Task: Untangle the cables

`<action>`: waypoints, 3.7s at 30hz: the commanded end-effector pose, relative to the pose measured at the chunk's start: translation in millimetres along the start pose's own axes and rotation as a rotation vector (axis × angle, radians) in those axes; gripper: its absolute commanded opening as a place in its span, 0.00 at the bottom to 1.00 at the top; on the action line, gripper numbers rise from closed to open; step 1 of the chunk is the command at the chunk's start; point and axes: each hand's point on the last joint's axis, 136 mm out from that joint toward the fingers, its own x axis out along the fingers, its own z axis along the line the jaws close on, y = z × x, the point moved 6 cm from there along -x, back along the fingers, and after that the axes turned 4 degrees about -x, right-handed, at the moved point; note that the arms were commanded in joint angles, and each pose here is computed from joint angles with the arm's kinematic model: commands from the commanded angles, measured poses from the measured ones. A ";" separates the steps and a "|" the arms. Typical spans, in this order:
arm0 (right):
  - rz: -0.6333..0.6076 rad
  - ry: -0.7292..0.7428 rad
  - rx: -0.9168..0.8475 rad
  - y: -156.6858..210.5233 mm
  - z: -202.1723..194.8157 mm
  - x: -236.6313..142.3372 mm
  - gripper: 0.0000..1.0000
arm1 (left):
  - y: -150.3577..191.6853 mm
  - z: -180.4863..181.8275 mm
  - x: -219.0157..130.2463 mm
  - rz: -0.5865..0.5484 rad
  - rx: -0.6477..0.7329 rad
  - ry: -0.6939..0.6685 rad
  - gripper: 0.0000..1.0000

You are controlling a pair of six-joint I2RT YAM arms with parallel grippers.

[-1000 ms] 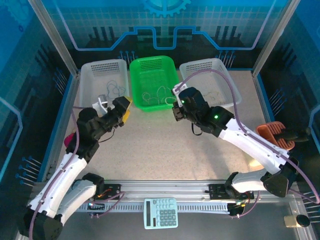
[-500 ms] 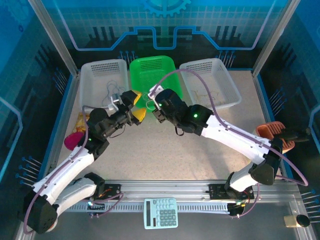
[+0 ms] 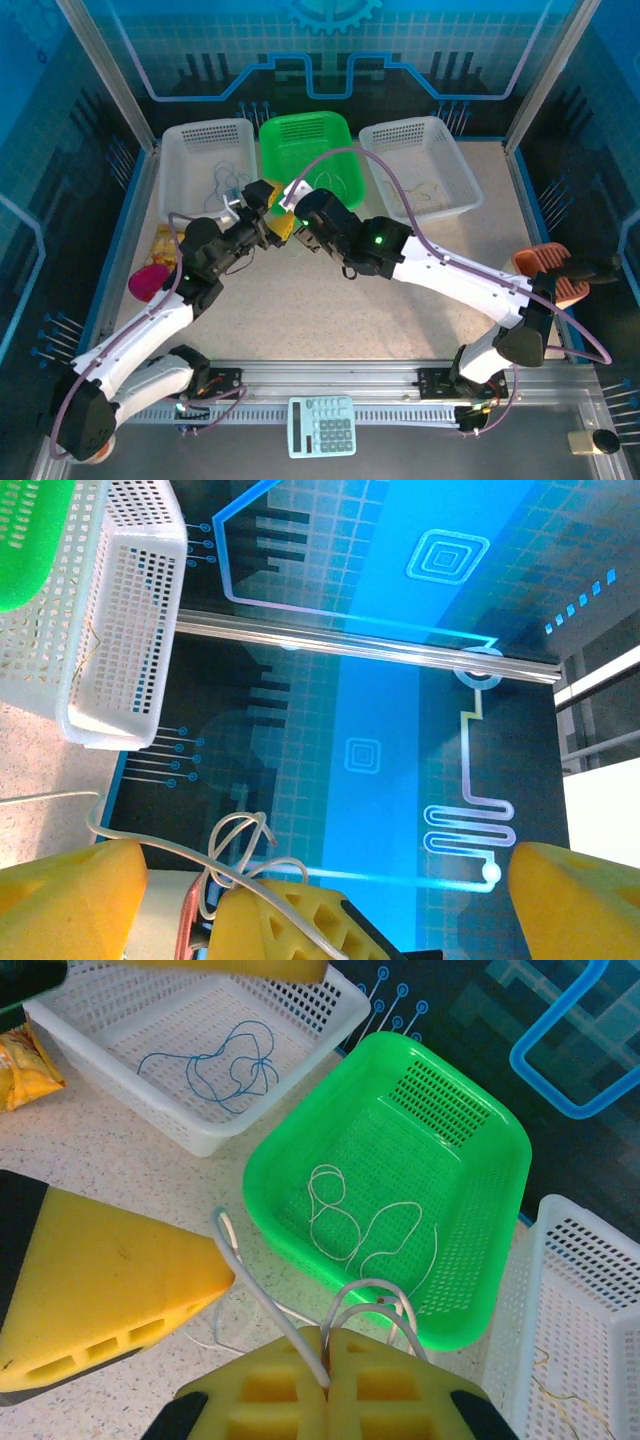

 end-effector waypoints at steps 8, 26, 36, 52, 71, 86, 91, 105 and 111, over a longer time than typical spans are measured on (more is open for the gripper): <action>-0.049 0.010 0.003 -4.2 3.7 -12.3 0.00 | -1.2 4.6 4.7 -0.001 -0.010 0.042 0.63; -0.037 -0.030 0.070 11.6 -0.7 -18.9 0.29 | 1.1 -8.5 9.4 0.003 0.049 0.062 0.00; -0.106 -0.285 0.523 73.3 -55.8 -38.8 0.61 | 18.1 -40.4 10.3 0.079 0.296 0.074 0.00; -0.316 -0.606 0.593 52.3 -53.5 -51.8 0.63 | 36.6 -68.6 23.2 0.210 0.413 0.142 0.00; -0.344 -0.696 0.660 33.7 -54.3 -20.2 0.48 | 38.4 -76.4 22.5 0.210 0.387 0.176 0.00; -0.259 -0.410 0.940 74.9 -96.4 5.4 0.00 | 25.1 -80.9 13.5 0.140 0.418 0.173 0.00; -0.222 -0.162 1.186 132.6 -121.6 -1.7 0.00 | 9.4 -95.1 -3.3 0.043 0.454 0.198 0.00; -0.192 -0.065 1.176 160.6 -124.2 -25.3 0.00 | -4.7 -123.0 -17.5 -0.047 0.535 0.192 0.00; -0.121 -0.236 1.028 151.5 -97.5 -16.3 0.24 | -1.6 -150.2 10.0 0.024 0.584 0.201 0.00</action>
